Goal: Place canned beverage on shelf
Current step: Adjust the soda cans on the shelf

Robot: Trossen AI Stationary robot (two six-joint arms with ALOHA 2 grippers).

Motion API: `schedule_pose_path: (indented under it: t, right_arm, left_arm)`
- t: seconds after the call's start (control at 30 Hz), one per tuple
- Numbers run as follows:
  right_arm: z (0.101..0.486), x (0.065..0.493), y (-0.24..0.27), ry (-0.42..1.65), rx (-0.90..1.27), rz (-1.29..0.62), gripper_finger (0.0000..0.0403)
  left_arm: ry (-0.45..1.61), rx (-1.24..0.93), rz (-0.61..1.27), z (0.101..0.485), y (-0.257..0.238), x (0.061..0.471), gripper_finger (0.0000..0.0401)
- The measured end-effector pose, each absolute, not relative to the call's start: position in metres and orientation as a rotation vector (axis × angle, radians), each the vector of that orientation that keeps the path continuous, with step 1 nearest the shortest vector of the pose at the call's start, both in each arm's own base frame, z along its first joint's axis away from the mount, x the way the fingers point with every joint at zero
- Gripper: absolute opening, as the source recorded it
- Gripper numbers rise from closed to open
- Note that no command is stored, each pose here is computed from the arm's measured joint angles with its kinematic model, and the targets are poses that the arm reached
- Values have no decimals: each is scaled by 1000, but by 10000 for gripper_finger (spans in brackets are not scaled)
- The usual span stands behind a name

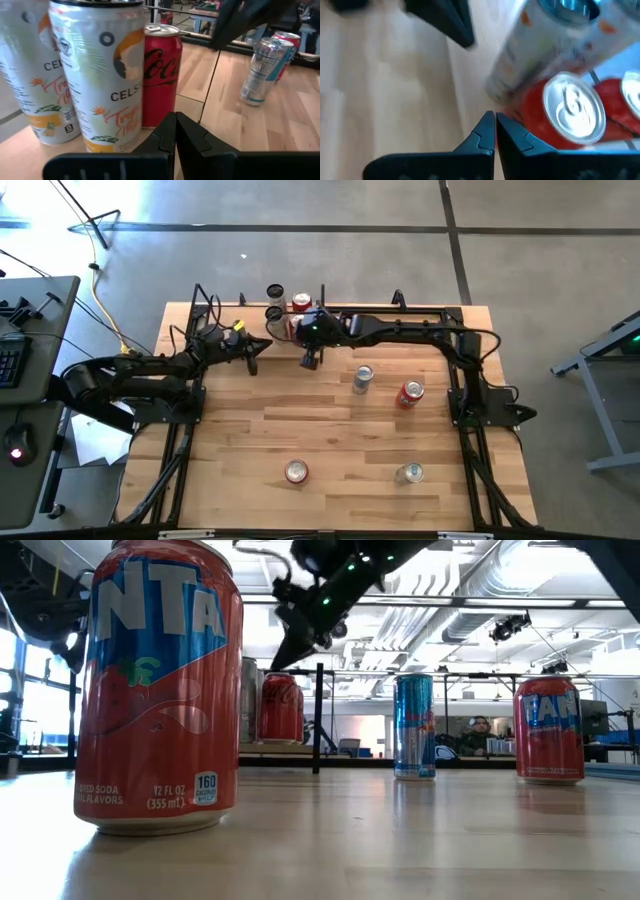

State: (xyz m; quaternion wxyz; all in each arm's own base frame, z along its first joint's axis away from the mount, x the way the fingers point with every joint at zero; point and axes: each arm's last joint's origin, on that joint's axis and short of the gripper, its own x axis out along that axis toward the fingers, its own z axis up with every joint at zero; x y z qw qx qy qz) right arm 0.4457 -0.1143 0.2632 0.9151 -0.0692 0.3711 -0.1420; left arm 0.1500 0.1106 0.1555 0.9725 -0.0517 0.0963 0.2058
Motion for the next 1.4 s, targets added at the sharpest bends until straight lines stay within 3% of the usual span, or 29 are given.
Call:
schedule_pose_path:
  t: [0.43,0.93,1.27,1.4]
  right_arm:
    - [259,484,-128,823,-113,-347,0]
    - [256,480,-139,867,-98,-452,0]
    - [284,473,-120,829,-150,-248,0]
    - [286,473,-118,809,-133,-177,0]
  left_arm:
    - [192,-110,418,156,110,151,0]
    - [191,-119,416,156,109,151,0]
    - [181,-134,367,156,101,157,0]
    - [200,-118,436,154,98,160,0]
